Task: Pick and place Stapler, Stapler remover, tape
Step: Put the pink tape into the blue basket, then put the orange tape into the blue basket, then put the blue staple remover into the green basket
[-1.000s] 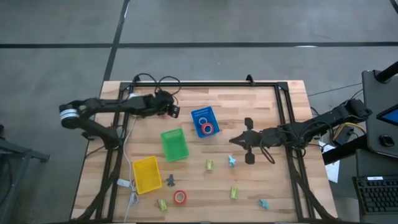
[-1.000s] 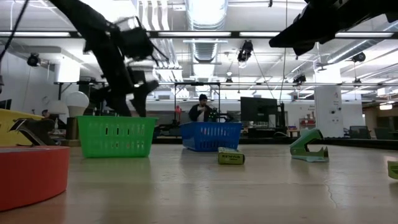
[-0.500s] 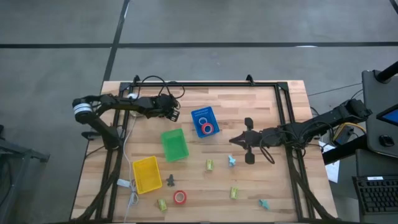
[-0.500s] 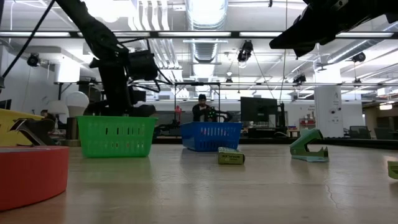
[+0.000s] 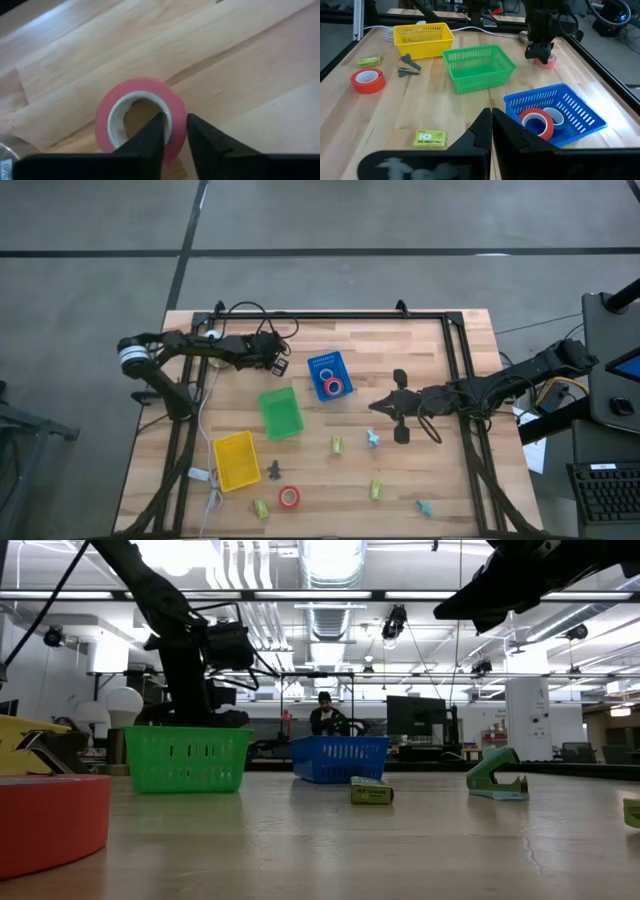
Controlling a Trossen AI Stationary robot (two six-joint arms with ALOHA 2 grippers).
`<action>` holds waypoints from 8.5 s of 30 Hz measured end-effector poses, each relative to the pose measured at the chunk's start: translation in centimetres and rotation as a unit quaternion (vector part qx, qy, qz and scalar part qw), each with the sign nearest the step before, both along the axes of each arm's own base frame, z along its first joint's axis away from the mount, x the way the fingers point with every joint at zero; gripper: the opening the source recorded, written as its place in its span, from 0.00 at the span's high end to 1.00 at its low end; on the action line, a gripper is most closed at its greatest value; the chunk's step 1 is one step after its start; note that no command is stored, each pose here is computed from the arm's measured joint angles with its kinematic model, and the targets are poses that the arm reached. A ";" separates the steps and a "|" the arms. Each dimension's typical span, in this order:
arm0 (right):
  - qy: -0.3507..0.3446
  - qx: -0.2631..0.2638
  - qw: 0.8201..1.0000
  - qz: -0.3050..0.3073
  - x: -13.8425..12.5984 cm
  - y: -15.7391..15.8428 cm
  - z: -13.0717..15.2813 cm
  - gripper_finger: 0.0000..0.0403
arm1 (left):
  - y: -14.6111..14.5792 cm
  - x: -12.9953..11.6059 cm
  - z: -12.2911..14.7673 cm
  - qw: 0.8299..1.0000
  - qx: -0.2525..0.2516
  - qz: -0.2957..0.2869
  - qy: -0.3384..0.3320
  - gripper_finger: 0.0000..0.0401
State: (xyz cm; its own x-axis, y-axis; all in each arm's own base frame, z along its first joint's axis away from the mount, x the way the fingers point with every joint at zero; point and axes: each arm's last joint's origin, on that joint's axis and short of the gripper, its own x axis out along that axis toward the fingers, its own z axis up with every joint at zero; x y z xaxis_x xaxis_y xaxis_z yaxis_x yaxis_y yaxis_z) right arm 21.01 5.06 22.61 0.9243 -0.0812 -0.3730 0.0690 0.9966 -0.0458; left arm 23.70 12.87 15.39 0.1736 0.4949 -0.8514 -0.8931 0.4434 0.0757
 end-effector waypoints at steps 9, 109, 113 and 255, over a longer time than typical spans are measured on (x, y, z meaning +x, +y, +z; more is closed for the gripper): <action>0.004 -0.001 1.000 -0.001 -0.1 0.0 -0.3 0.98 | -0.1 -0.1 2.5 0.999 0.029 -0.012 -0.035 0.92; 0.002 0.008 1.000 -0.004 -0.2 -0.1 -0.8 0.98 | -24.4 6.8 8.2 0.793 -0.147 -0.554 -0.205 0.58; 0.002 0.008 1.000 -0.004 -0.2 -0.1 -0.8 0.98 | -26.3 6.4 7.3 0.784 -0.160 -0.570 -0.187 0.58; 0.002 0.004 1.000 -0.002 -0.3 -0.1 -0.9 0.98 | -17.4 15.6 6.6 0.890 0.120 -0.388 -0.208 0.58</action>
State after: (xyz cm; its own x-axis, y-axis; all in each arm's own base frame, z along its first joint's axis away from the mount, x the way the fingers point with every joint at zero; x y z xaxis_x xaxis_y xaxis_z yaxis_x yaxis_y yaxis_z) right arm 20.75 4.98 21.67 0.9227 -0.0824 -0.3765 0.0738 0.9966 -0.0373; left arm 39.27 -4.57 22.00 0.8177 0.2476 -0.5197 -0.2973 0.9547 -0.0130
